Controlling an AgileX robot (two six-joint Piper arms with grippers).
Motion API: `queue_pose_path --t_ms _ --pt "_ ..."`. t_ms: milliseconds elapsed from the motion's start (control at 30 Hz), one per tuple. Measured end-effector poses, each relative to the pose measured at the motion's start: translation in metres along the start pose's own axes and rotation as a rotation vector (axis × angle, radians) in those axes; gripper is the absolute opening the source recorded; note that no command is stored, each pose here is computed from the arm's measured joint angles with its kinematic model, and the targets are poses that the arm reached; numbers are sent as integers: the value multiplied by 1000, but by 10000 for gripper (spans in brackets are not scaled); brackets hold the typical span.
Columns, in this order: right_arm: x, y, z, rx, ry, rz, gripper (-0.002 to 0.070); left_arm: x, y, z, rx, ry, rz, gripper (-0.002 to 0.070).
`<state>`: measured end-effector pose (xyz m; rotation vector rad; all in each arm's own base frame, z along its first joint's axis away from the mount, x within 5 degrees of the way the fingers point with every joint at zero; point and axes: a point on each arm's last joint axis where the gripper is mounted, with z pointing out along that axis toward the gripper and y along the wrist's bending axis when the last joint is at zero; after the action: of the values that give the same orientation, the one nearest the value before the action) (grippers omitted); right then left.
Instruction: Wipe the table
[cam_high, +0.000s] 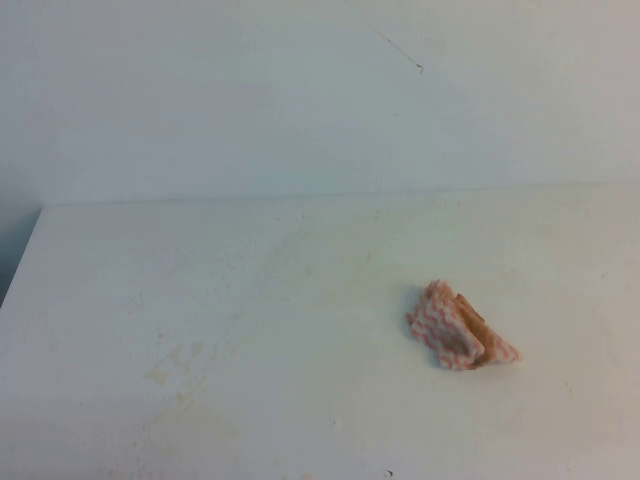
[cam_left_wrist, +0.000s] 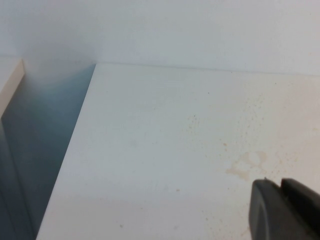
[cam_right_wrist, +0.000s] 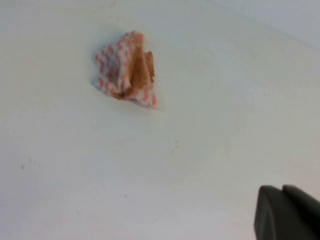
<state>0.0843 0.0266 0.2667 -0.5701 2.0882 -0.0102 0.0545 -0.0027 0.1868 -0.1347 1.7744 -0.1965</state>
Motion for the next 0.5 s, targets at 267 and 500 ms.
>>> queue_pose_path --t_ms 267,500 --pt "23 -20 -19 232 -26 172 -2 0 0 0 0 0 0 -3" --pt "36 -20 -36 352 -221 564 -2 0 0 0 0 0 0 -3"
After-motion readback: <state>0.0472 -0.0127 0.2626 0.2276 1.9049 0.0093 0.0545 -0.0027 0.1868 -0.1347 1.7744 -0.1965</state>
